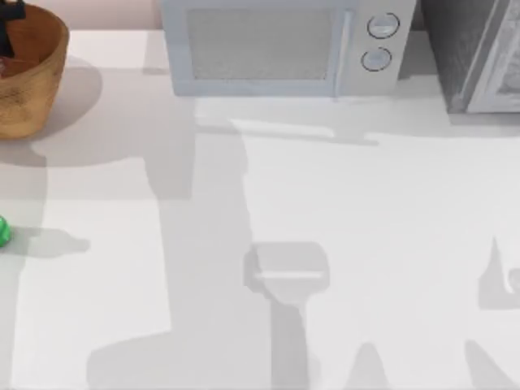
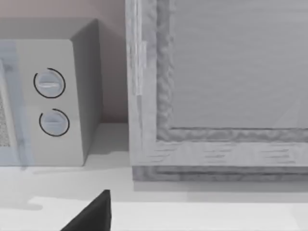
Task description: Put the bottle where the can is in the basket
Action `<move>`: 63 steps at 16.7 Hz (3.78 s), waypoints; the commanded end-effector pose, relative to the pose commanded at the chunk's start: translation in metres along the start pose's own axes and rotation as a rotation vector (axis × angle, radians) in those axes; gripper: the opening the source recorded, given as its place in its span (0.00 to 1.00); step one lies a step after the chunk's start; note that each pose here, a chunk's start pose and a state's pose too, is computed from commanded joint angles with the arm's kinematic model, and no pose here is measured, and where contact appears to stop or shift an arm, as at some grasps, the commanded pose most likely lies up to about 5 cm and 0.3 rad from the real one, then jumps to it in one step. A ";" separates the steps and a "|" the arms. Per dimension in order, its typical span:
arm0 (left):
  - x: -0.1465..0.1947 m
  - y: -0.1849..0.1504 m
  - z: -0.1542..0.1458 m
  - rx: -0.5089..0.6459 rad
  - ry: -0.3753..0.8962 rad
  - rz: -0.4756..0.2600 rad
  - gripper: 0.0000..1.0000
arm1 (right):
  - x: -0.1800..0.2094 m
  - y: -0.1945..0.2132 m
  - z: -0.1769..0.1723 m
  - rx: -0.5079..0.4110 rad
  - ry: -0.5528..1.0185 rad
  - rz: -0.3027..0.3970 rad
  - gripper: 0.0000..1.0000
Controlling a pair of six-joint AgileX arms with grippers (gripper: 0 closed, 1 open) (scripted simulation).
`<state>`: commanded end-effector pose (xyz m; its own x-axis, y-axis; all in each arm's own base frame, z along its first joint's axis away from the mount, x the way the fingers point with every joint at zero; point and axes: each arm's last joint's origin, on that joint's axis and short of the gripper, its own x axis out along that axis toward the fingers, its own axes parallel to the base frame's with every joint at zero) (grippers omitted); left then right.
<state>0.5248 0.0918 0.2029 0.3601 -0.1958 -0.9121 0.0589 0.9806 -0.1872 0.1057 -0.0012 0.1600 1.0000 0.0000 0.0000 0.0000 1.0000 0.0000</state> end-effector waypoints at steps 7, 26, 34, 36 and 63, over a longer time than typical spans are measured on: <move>-0.057 -0.044 -0.030 0.036 -0.080 0.043 0.00 | 0.000 0.000 0.000 0.000 0.000 0.000 1.00; -0.164 -0.130 -0.218 0.209 -0.584 0.100 0.00 | 0.000 0.000 0.000 0.000 0.000 0.000 1.00; -0.146 -0.127 -0.304 0.183 -0.718 0.121 0.00 | 0.000 0.000 0.000 0.000 0.000 0.000 1.00; -0.140 -0.126 -0.323 0.180 -0.762 0.124 0.00 | 0.000 0.000 0.000 0.000 0.000 0.000 1.00; -0.109 -0.113 -0.396 0.157 -1.214 0.140 0.00 | 0.000 0.000 0.000 0.000 0.000 0.000 1.00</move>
<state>0.1096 -0.0027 0.1792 0.9992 -0.0313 0.0249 0.0312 0.9995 0.0070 0.1057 -0.0012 0.1600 1.0000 0.0000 0.0000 0.0000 1.0000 0.0000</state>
